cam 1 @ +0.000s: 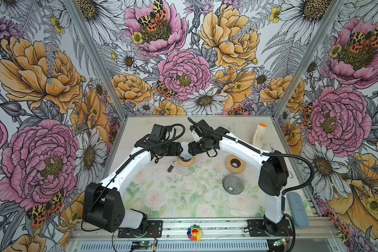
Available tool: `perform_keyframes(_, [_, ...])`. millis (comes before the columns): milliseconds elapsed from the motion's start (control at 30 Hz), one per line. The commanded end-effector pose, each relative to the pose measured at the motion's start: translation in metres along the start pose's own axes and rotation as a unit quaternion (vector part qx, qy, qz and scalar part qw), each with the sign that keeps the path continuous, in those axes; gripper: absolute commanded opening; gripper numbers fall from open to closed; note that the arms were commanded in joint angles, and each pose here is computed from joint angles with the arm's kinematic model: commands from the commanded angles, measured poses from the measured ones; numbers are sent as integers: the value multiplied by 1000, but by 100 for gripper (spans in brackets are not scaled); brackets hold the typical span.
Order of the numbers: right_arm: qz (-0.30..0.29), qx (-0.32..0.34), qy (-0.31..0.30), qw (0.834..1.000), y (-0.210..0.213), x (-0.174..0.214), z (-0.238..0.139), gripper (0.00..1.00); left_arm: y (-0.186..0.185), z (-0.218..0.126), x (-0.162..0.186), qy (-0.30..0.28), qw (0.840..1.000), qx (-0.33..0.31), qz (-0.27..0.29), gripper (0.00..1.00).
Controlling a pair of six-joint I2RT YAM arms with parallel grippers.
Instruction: Place the coffee filter in the dripper
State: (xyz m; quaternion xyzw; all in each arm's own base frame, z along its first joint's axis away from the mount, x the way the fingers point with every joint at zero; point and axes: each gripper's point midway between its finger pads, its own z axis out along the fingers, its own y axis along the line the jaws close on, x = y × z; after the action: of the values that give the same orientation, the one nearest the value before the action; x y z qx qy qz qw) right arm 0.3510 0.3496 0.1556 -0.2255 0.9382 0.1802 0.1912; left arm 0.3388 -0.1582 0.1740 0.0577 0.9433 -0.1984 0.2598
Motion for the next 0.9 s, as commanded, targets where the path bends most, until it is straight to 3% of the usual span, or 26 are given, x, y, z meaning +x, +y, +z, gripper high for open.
perform_keyframes(0, [-6,9,-3,1000,-1,-6,2,67,-3,-1,-8,-3,1000,4,12,78])
perform_keyframes(467, [-17,-2,2,1000,3,-7,5,67,1,0,-1,12,1000,-5,13,77])
perform_keyframes(867, [-38,-15,-46,998,14,-25,-36,69,-3,-7,-12,2,1000,-4,21,77])
